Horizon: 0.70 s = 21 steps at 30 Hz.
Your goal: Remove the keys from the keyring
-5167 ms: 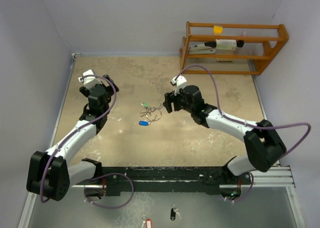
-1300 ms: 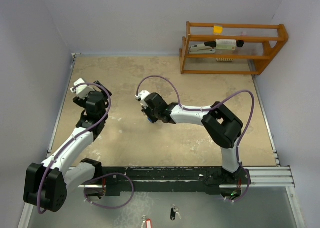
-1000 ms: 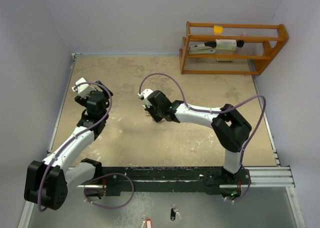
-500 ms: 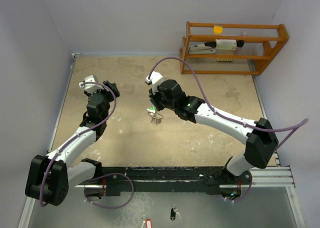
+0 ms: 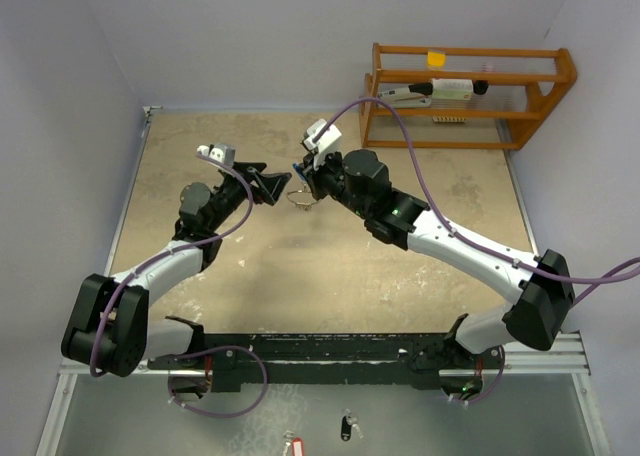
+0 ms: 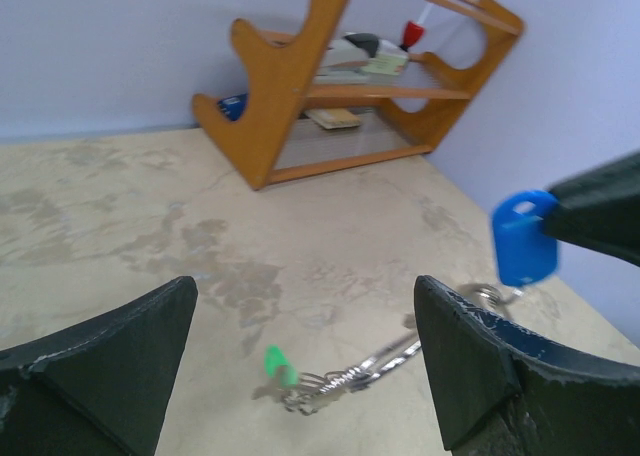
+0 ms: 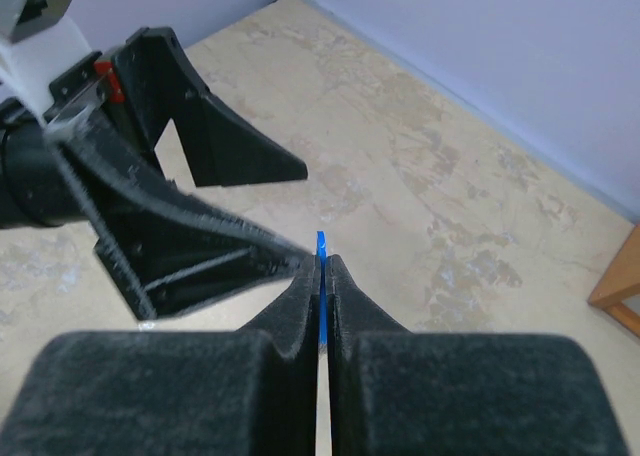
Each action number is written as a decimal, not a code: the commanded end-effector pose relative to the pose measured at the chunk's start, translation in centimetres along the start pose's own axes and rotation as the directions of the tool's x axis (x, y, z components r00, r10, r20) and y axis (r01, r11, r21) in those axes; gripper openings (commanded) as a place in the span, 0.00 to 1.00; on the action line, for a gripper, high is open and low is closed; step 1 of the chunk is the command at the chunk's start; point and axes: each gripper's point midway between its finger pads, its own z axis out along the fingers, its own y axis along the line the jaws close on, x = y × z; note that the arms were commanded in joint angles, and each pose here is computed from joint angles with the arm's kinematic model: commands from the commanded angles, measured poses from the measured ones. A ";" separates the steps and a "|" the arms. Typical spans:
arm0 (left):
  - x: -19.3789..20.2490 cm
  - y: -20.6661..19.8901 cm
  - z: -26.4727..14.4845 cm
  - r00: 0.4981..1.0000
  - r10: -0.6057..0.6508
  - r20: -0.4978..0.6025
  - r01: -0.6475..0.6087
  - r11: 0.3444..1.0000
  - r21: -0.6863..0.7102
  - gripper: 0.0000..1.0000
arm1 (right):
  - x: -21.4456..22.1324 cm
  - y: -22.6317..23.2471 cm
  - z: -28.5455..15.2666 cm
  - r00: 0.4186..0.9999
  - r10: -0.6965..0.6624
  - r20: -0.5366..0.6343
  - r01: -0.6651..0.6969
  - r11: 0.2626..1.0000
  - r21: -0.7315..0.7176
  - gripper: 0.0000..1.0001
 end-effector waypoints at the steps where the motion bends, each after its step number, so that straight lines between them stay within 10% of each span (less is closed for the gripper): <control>1: -2.6 -4.7 0.1 0.996 0.044 0.073 -0.058 0.975 0.214 0.87 | -7.5 -1.4 -1.4 0.978 0.003 0.208 -0.014 0.999 0.050 0.00; 21: -2.5 -7.2 0.2 0.996 0.024 0.087 -0.050 0.951 0.306 0.73 | -10.0 -2.5 -2.3 0.953 0.037 0.302 -0.068 0.993 0.095 0.00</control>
